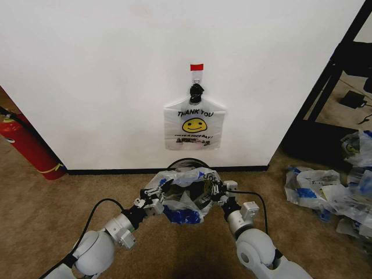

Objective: Pick up the garbage bag from the wall and place it over the trash bin.

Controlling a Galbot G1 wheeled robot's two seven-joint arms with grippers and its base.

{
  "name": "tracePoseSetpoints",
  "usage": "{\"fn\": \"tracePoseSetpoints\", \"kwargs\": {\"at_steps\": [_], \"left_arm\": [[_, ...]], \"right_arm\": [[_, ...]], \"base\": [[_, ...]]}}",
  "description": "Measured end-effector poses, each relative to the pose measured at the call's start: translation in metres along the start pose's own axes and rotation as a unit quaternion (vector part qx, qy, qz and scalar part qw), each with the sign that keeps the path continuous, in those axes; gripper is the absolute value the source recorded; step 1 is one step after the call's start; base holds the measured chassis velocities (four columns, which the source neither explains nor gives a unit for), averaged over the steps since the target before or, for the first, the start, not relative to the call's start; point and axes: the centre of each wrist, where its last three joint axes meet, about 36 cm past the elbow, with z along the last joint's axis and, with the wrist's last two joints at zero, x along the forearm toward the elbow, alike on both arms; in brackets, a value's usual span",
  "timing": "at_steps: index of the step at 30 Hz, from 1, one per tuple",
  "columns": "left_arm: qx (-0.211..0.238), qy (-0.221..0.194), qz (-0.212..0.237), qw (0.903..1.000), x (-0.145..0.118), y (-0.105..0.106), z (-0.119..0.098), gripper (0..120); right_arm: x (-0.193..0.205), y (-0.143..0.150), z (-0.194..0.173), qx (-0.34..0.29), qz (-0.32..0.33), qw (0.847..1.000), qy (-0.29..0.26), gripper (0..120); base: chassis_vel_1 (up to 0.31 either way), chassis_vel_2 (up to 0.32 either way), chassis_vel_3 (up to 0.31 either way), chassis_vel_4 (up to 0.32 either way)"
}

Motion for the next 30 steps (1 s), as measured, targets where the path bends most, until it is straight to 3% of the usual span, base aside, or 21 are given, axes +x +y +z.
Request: {"fn": "tracePoseSetpoints", "kwargs": {"at_steps": [5,10,15,22,30], "left_arm": [[0.022,0.007,-0.017,0.9996,-0.004,0.016,-0.001,0],[0.076,0.034,-0.031,0.9961,-0.007,0.031,-0.002,0],[0.138,0.063,-0.047,0.9873,-0.009,0.039,-0.001,0],[0.159,0.081,-0.051,0.9827,-0.008,0.041,0.005,0],[0.165,0.094,-0.051,0.9804,-0.003,0.040,0.013,0]], "right_arm": [[0.001,-0.018,0.004,0.013,-0.054,0.998,-0.014,1],[-0.002,-0.057,0.009,0.053,-0.147,0.987,-0.041,1],[-0.010,-0.096,0.012,0.098,-0.261,0.958,-0.062,1],[-0.011,-0.106,0.014,0.083,-0.325,0.939,-0.074,1],[-0.013,-0.105,0.016,0.037,-0.333,0.937,-0.101,1]], "base": [[0.000,0.000,0.000,0.000],[0.000,0.000,0.000,0.000],[0.000,0.000,0.000,0.000],[0.000,0.000,0.000,0.000],[0.000,0.000,0.000,0.000]]}}
